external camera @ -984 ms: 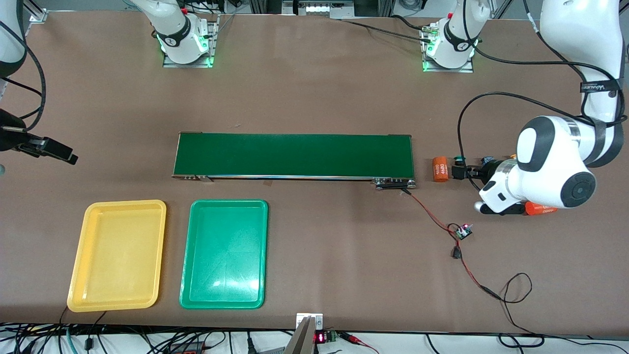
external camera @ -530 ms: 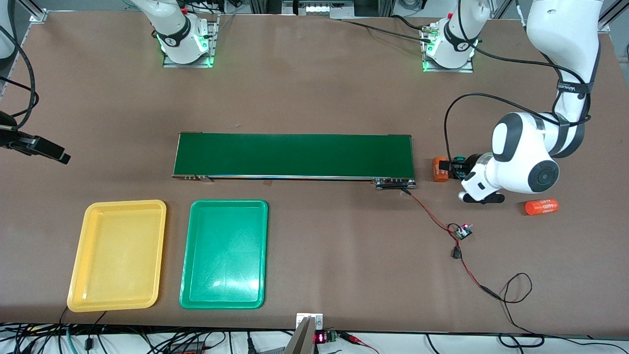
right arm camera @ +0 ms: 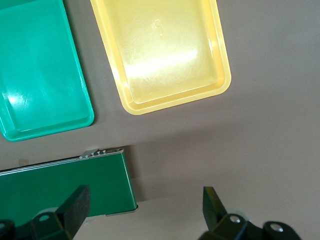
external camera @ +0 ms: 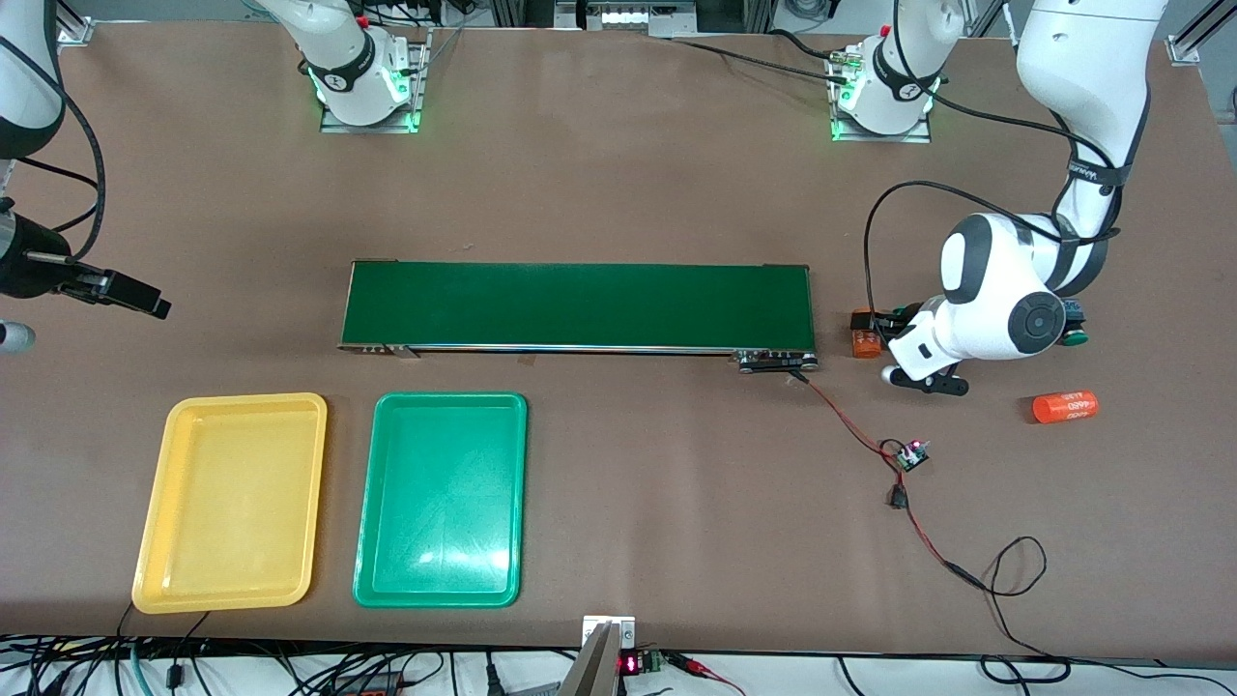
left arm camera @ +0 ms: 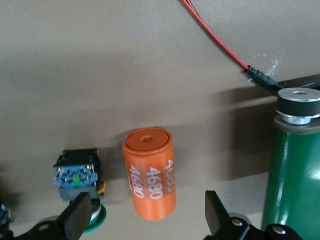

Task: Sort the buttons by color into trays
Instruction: 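Carry the orange cylinder onto the green conveyor belt and release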

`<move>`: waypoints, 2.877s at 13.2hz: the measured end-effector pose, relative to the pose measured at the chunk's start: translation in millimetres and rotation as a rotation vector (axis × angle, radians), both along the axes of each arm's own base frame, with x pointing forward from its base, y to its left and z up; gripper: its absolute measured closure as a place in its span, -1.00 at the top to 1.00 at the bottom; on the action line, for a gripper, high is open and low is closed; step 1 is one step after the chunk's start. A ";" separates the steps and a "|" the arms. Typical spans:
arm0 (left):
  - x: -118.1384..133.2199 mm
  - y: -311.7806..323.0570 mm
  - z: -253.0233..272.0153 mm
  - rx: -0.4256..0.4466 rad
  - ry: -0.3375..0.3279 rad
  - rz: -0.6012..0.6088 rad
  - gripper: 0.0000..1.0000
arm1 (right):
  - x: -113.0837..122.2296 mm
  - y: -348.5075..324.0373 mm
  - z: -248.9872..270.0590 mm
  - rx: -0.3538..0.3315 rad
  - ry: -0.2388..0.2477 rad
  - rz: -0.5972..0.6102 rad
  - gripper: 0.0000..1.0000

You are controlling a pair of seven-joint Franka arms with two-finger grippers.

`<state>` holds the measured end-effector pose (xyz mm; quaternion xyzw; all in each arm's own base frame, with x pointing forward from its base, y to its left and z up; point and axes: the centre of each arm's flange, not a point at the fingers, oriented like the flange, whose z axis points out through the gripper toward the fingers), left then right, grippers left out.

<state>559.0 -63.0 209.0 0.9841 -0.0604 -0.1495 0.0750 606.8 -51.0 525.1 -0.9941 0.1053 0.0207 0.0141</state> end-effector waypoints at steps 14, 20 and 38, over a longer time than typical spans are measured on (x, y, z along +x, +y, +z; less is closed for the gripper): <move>-20.2 -34.1 -25.3 -0.019 -0.033 -0.064 1.00 | 20.2 -13.2 -26.5 -0.009 -0.035 -0.021 1.00; -20.0 -32.9 -25.5 -0.018 -0.037 -0.062 1.00 | 20.4 -26.4 -24.8 -0.010 -0.040 -0.036 1.00; -5.8 -30.6 20.6 -0.030 -0.128 -0.079 -0.01 | 20.4 -28.1 -25.8 -0.010 -0.039 -0.038 1.00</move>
